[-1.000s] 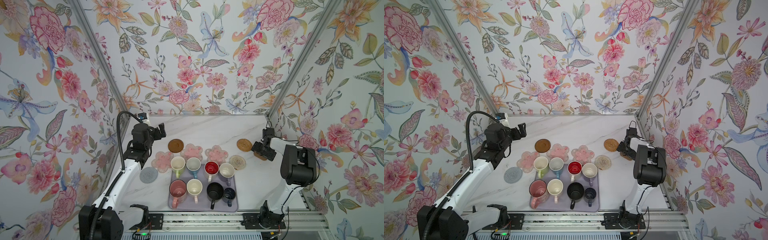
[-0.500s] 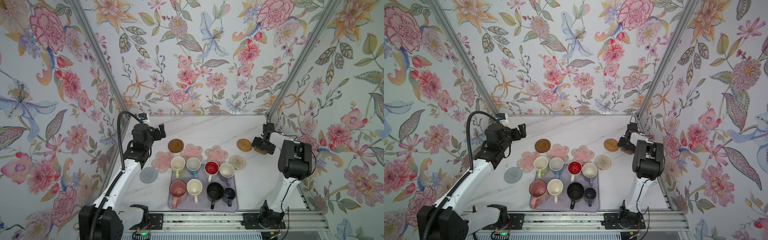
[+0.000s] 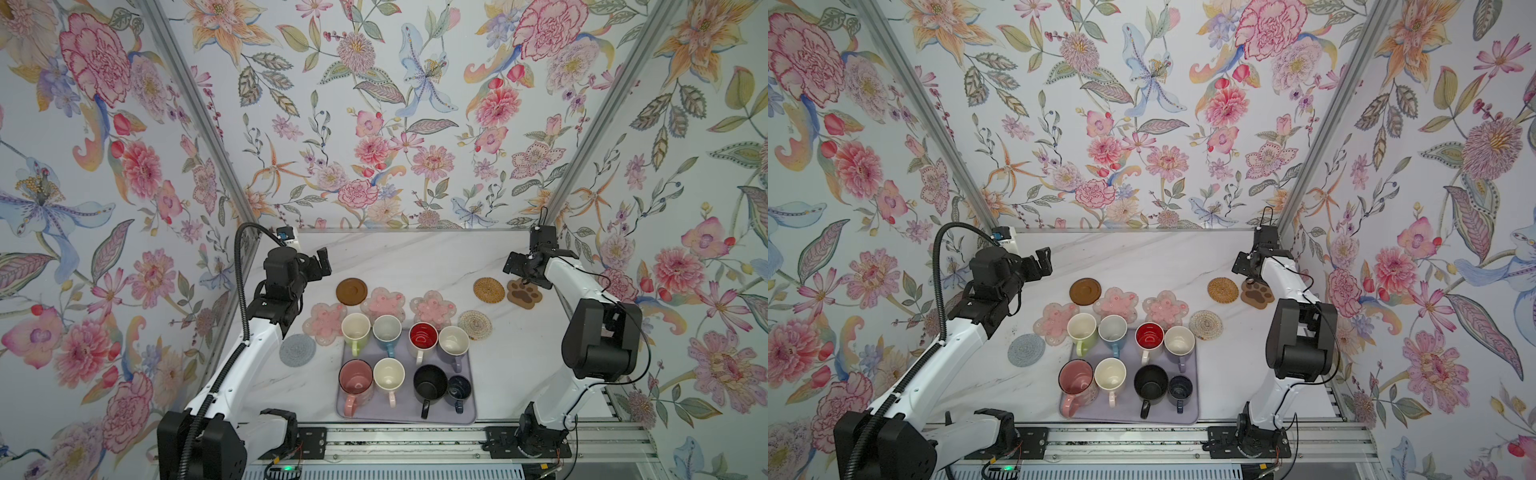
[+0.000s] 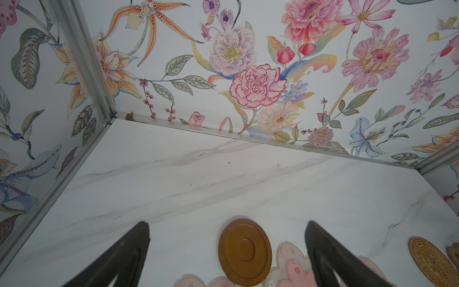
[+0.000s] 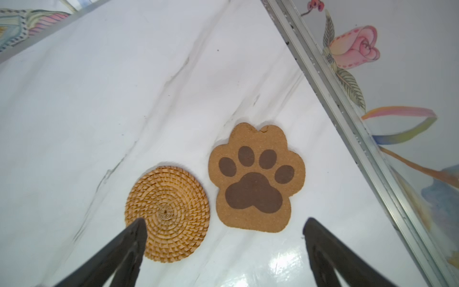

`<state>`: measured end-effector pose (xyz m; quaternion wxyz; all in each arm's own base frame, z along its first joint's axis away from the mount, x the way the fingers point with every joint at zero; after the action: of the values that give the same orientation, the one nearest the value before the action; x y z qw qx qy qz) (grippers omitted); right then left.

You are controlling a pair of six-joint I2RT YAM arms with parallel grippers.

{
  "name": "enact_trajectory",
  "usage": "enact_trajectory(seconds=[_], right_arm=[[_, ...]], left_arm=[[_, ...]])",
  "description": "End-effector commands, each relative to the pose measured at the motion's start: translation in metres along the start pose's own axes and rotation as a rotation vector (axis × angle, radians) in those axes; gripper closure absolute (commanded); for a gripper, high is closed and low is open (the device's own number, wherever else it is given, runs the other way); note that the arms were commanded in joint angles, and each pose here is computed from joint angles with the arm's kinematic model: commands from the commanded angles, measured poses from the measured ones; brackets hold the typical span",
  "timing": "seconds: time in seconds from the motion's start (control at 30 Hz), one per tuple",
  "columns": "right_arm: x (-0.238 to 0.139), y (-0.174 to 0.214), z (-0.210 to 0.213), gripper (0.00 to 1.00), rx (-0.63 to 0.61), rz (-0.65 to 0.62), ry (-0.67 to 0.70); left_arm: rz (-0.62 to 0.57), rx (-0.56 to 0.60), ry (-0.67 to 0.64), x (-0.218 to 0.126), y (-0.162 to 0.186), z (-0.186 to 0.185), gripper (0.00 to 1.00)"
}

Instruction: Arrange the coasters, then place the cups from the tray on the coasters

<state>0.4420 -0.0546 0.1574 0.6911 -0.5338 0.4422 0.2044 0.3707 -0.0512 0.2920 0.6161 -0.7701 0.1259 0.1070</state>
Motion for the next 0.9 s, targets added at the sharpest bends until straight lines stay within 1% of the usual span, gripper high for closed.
enact_trajectory(seconds=[0.0,0.23,0.43,0.67,0.87], right_arm=[[0.013,0.027,0.001,0.01,-0.016,0.097,0.024],[0.028,0.054,0.061,0.01,-0.129,0.151,-0.081],[0.045,0.069,0.09,0.01,-0.108,0.207,-0.146],[0.065,0.084,0.09,0.01,-0.08,0.252,-0.12],[0.076,0.087,0.07,0.01,-0.023,0.271,-0.072]], left_arm=[[-0.009,0.021,0.002,-0.002,-0.008,-0.003,0.01],[-0.003,0.024,0.0,-0.001,-0.007,-0.003,0.01],[-0.003,0.026,-0.002,-0.001,-0.007,-0.002,0.01],[0.003,0.027,-0.002,0.0,-0.005,-0.003,0.01],[0.005,0.028,-0.002,0.001,-0.005,-0.003,0.01]])
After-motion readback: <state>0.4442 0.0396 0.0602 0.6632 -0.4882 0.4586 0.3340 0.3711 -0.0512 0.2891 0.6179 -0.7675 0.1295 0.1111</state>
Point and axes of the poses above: each gripper's point midway between its finger pads, its own x axis out along the fingers, its own z axis along the line the jaws close on, y = z × x, the point moved 3 cm from there along -x, back along the fingers, and after that the axes turned 1 degree about -x, right-handed, at the moved point
